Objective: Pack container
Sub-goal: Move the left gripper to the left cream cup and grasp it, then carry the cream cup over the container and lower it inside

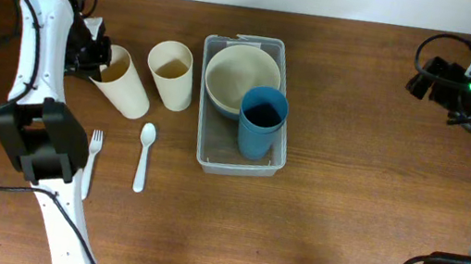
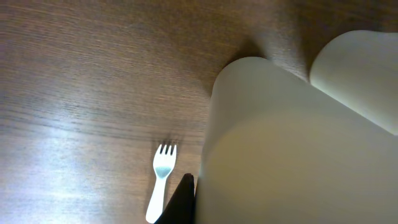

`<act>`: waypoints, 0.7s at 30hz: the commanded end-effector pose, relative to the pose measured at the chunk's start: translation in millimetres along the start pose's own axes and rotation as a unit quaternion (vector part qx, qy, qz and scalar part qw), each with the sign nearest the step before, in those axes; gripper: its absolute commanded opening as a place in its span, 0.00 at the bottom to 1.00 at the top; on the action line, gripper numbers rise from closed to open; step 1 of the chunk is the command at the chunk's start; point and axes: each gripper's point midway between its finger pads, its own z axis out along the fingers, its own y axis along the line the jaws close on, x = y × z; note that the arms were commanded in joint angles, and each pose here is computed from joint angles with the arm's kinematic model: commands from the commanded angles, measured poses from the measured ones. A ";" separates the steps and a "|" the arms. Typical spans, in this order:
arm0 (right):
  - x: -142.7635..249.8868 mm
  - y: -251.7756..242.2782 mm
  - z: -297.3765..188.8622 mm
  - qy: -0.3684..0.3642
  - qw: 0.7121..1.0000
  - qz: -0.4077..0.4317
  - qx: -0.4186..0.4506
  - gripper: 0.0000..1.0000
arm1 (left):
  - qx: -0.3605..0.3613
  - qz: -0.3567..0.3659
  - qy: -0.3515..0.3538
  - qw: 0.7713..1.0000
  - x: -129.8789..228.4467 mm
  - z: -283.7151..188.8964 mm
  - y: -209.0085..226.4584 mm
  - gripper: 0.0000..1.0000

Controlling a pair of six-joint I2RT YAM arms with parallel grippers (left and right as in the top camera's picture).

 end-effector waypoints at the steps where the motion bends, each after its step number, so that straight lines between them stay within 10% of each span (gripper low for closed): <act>1: -2.0 1.3 -5.0 -0.008 1.000 -0.001 -0.002 0.99 | 0.003 0.002 -0.094 0.996 12.3 -76.9 -8.2 0.01; 11: -1.9 1.2 -4.9 -0.007 1.000 -0.001 -0.002 0.99 | -0.039 0.112 -0.300 0.947 101.7 -228.0 -77.5 0.02; 21: -2.0 1.3 -5.0 -0.008 1.000 -0.001 -0.002 0.99 | 0.007 0.238 -0.333 0.912 163.5 -248.2 -158.6 0.02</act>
